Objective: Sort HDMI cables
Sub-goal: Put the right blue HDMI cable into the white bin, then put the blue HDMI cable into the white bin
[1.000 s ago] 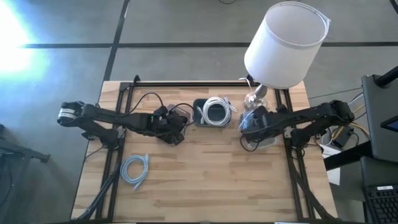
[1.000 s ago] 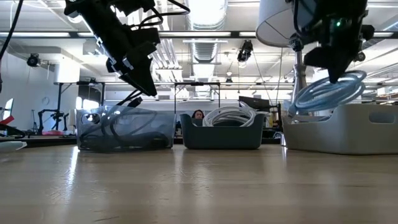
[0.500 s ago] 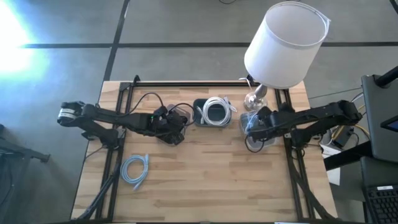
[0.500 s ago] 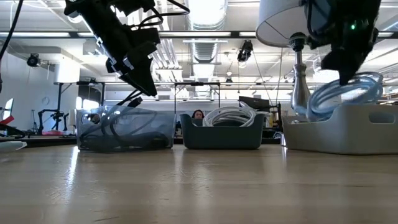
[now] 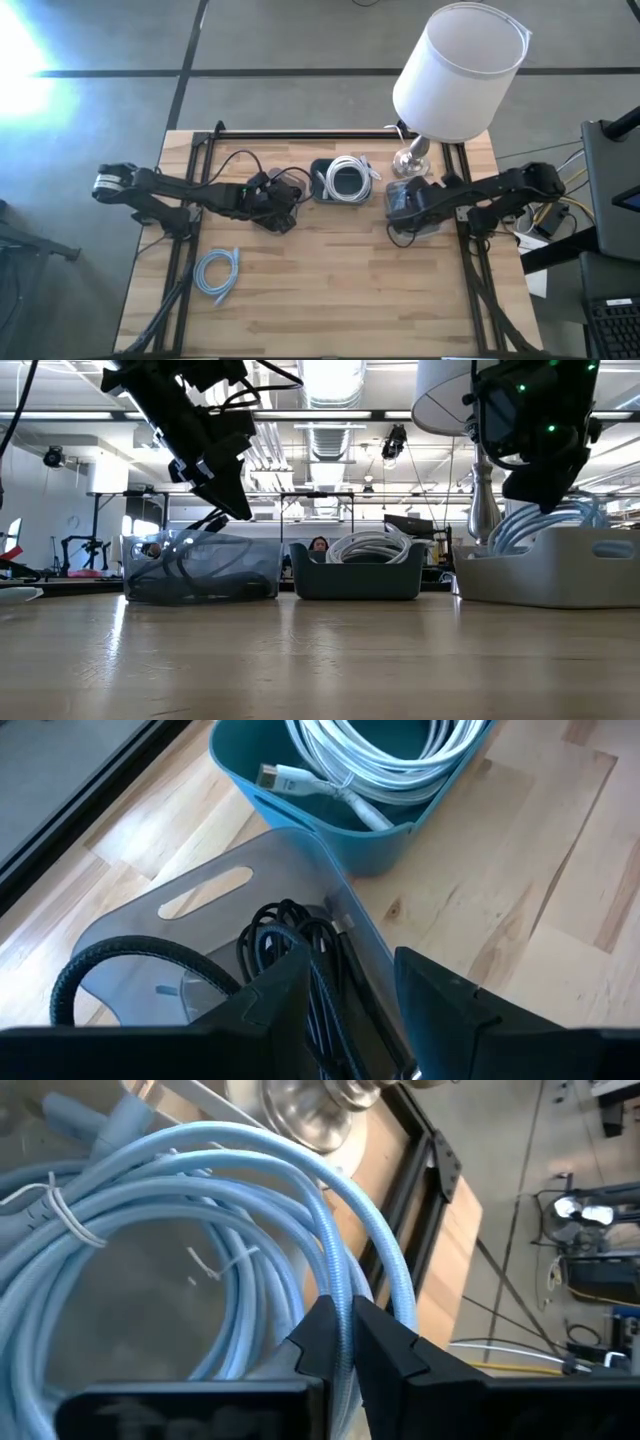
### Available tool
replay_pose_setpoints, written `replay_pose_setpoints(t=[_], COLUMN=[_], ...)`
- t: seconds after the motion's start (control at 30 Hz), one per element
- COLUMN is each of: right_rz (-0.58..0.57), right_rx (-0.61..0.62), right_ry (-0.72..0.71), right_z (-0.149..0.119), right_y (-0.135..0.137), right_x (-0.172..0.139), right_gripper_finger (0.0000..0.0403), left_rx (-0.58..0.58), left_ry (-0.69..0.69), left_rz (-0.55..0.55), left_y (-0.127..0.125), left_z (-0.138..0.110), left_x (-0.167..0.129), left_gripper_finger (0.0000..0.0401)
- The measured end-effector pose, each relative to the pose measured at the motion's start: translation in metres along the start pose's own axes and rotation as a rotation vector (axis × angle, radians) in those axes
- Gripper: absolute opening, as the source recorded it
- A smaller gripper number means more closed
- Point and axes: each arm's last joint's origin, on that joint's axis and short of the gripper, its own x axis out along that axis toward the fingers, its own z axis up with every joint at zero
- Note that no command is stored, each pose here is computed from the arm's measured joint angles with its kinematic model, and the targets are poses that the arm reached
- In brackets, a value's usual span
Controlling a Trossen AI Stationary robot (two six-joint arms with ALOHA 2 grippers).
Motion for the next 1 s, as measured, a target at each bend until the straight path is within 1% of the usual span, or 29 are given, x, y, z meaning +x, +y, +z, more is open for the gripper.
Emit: replay_pose_setpoints(t=[0.23,0.37,0.47,0.6,0.7,0.77,0.87,1.0], right_rz=[-0.002,0.027,0.054,0.059,0.103,0.131,0.167,0.247], right_rx=[0.001,-0.011,-0.033,-0.035,-0.027,-0.034,-0.005,0.054], right_ry=[0.009,0.052,0.071,0.070,0.049,0.034,0.017,-0.024], right_z=[0.001,0.001,0.004,0.011,0.017,0.021,0.028,0.038], right_y=[0.007,0.009,0.006,-0.003,-0.008,-0.010,-0.013,-0.014], right_x=[0.003,0.001,-0.004,-0.018,-0.027,-0.034,-0.044,-0.058], right_gripper_finger=[0.0072,0.0098,0.0115,0.0133,0.0143,0.0148,0.0154,0.0157], left_rx=[0.000,0.004,0.019,0.026,0.026,0.042,0.093,0.185], left_ry=[0.000,0.000,0.000,-0.003,-0.010,-0.014,-0.020,-0.008], left_rz=[0.000,-0.001,-0.001,-0.002,-0.009,-0.027,-0.073,-0.172], left_y=[0.000,0.000,0.000,0.000,-0.001,-0.003,-0.009,-0.020], left_z=[0.000,0.000,0.000,0.001,0.004,0.005,0.008,0.009], left_x=[0.000,0.000,0.000,-0.001,-0.003,-0.005,-0.010,-0.021], left_gripper_finger=[0.0152,0.0152,0.0152,0.0152,0.0152,0.0152,0.0152,0.0152])
